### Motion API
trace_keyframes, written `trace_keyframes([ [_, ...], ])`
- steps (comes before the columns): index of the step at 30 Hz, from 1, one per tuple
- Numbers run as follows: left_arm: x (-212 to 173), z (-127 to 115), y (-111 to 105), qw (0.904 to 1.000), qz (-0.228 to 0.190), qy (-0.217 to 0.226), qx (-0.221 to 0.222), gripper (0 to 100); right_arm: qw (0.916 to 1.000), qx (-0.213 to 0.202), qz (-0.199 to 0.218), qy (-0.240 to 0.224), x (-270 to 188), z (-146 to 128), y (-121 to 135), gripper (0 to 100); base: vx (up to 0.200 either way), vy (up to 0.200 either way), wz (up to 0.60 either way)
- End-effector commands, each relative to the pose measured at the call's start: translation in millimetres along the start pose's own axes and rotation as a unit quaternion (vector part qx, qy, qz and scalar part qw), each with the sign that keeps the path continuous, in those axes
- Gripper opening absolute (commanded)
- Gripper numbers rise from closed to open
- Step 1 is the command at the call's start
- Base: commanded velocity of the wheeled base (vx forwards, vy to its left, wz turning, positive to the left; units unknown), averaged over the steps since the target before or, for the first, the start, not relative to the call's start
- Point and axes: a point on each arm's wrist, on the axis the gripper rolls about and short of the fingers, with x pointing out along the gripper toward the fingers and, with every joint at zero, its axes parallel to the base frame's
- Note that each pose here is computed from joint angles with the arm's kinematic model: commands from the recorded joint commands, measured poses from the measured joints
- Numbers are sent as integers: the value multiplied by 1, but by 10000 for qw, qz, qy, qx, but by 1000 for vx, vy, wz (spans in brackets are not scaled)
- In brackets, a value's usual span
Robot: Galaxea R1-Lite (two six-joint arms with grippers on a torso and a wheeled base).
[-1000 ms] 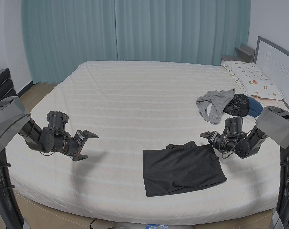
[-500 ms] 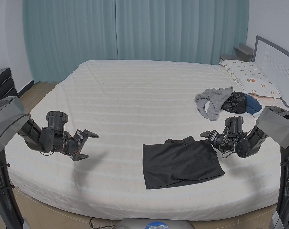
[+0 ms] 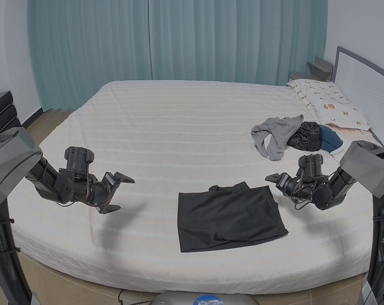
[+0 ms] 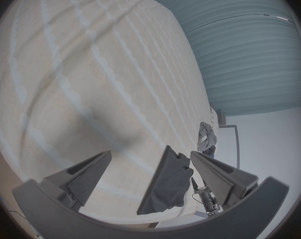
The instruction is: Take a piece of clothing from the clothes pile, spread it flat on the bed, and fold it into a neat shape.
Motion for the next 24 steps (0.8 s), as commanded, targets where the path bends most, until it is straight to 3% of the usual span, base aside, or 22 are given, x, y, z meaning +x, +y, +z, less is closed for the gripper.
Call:
trace_keyframes([
  [1, 1, 1, -5, 9999, -47, -53, 82, 100, 10000, -17, 43, 11, 1, -1, 3, 100, 0, 0, 0],
  [7, 20, -19, -22, 9993, 0, -40, 365, 100, 9995, 214, 200, 112, 2, -8, 15, 100, 0, 0, 0],
  [15, 68, -28, -33, 9967, 257, -439, 627, 100, 9986, 92, 403, 340, 12, -26, 28, 100, 0, 0, 0],
  [24, 119, -47, -51, 9938, 142, -529, 963, 100, 9978, -43, 486, 453, 25, -42, 37, 100, 0, 0, 0],
])
